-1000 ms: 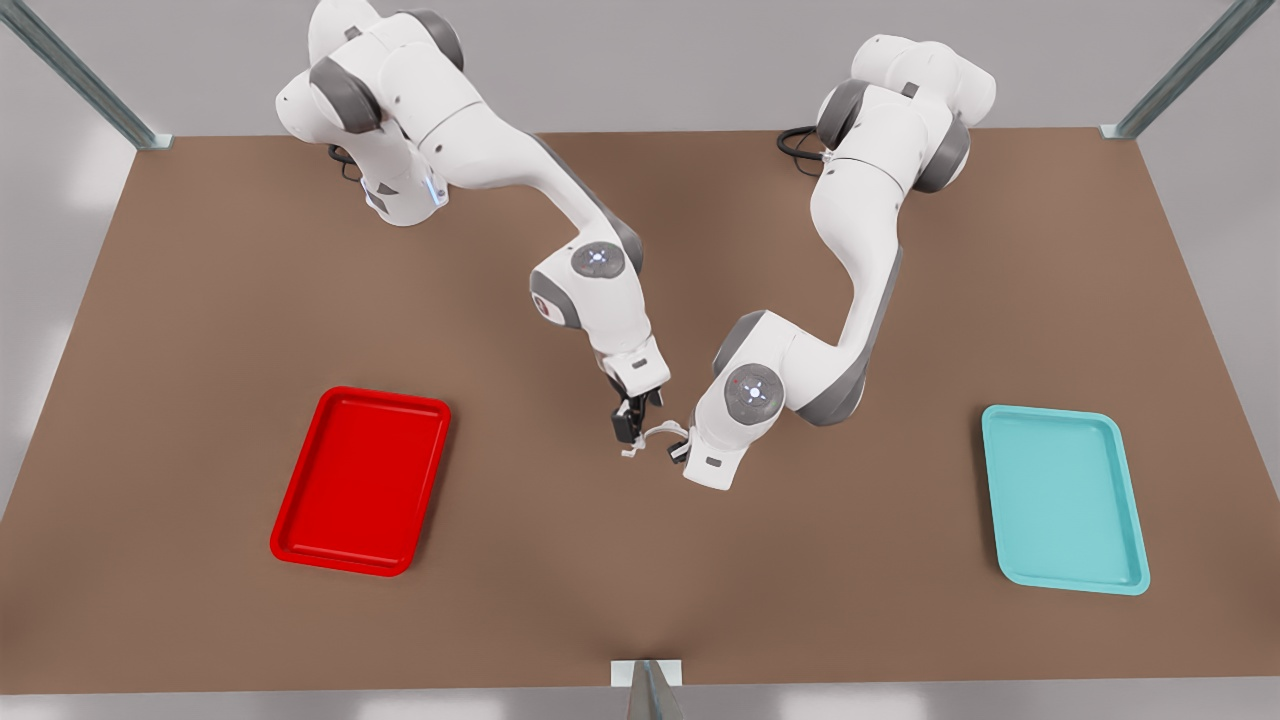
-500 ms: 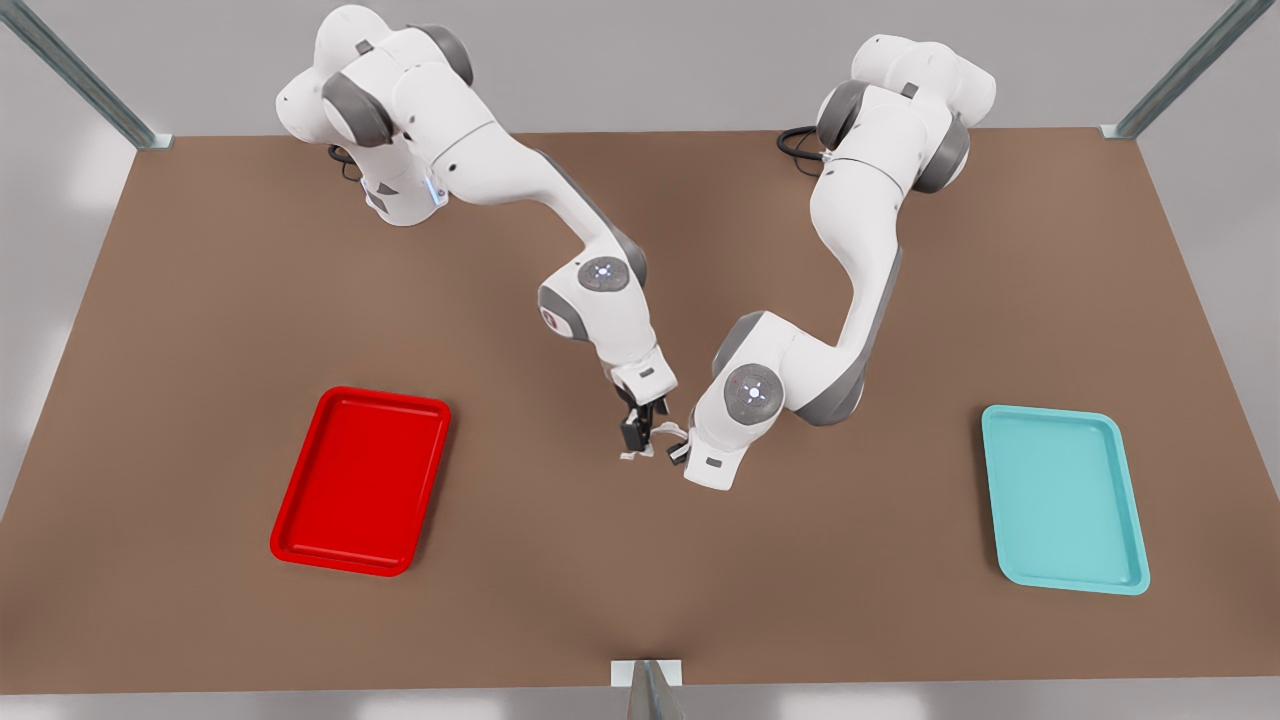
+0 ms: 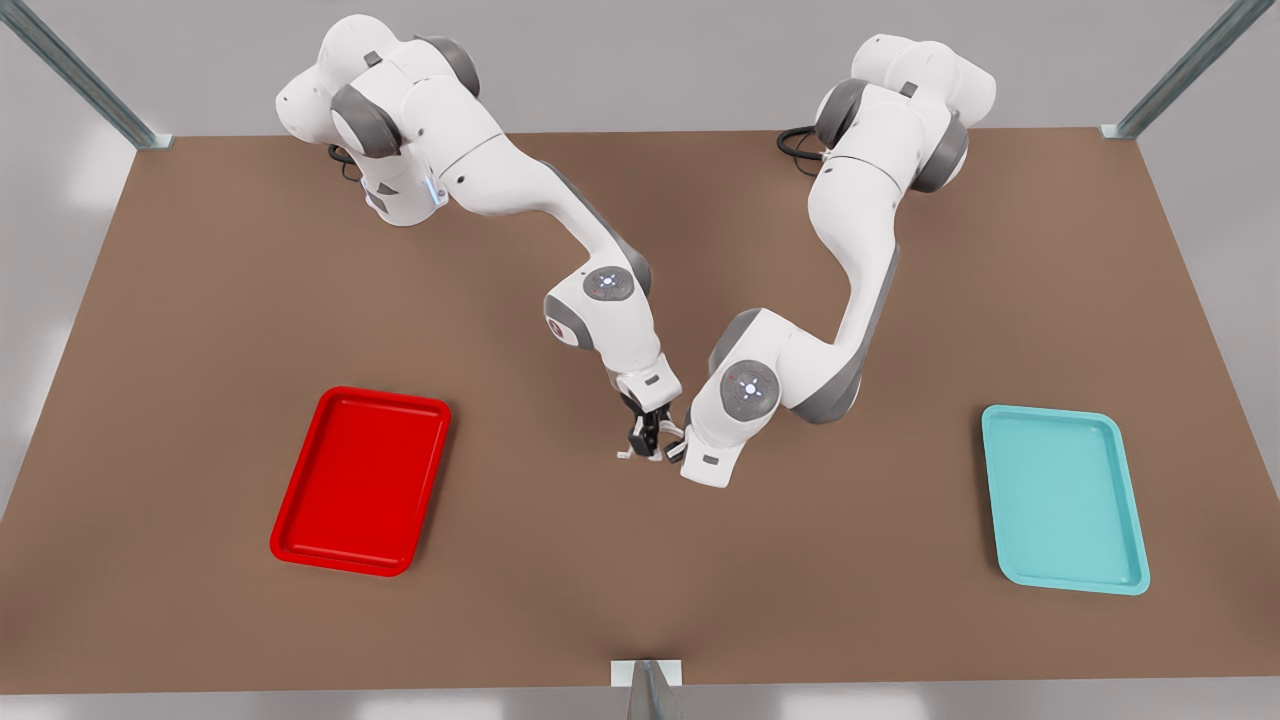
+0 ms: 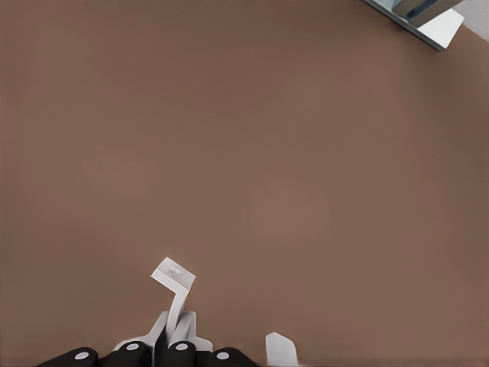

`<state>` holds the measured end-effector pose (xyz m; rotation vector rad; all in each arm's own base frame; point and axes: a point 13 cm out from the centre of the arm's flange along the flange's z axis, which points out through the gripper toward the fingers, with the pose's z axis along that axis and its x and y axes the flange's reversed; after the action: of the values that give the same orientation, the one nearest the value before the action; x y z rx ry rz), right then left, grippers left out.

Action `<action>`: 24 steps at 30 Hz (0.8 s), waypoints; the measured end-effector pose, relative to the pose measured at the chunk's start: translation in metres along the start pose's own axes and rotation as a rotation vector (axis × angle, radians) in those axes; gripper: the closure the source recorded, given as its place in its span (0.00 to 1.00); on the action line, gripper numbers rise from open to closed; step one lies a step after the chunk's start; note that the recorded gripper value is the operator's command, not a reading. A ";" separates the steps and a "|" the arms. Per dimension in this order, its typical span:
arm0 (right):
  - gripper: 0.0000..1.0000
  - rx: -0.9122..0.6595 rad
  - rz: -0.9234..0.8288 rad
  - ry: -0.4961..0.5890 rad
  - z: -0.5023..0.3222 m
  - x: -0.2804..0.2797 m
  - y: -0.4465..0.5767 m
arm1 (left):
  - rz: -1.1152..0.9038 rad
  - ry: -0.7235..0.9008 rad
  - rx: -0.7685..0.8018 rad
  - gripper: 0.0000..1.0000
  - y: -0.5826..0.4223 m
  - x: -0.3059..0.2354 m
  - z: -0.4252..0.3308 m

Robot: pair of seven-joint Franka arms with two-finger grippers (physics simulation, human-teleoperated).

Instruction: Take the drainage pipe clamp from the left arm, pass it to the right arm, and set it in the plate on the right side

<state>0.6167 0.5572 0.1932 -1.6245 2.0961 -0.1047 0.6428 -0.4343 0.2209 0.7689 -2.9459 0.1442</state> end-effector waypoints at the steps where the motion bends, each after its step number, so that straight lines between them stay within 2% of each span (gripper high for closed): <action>1: 0.79 0.000 0.000 -0.001 0.000 0.000 0.000 | -0.001 0.000 0.000 0.79 0.000 0.000 0.000; 2: 0.79 0.000 0.000 -0.001 -0.001 0.000 -0.001 | -0.001 0.000 0.000 0.00 0.000 0.000 0.000; 16: 0.79 -0.001 0.007 0.013 0.003 0.011 -0.009 | -0.076 0.005 0.055 0.00 -0.001 -0.013 -0.031; 18: 0.79 0.000 0.017 0.021 0.007 0.018 -0.016 | -0.160 -0.007 0.087 0.00 0.039 -0.063 -0.098; 21: 0.79 -0.001 0.073 0.075 0.016 0.070 -0.048 | -0.286 -0.035 0.038 0.00 0.184 -0.163 -0.198; 23: 0.79 -0.006 0.122 0.119 0.004 0.113 -0.069 | -0.306 -0.026 -0.054 0.00 0.280 -0.197 -0.227; 24: 0.79 -0.007 0.154 0.144 -0.005 0.138 -0.084 | -0.281 -0.018 -0.091 0.00 0.311 -0.192 -0.244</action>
<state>0.6649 0.4031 0.1815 -1.4920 2.3247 -0.1677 0.6726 -0.0436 0.4201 1.1613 -2.7988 -0.0184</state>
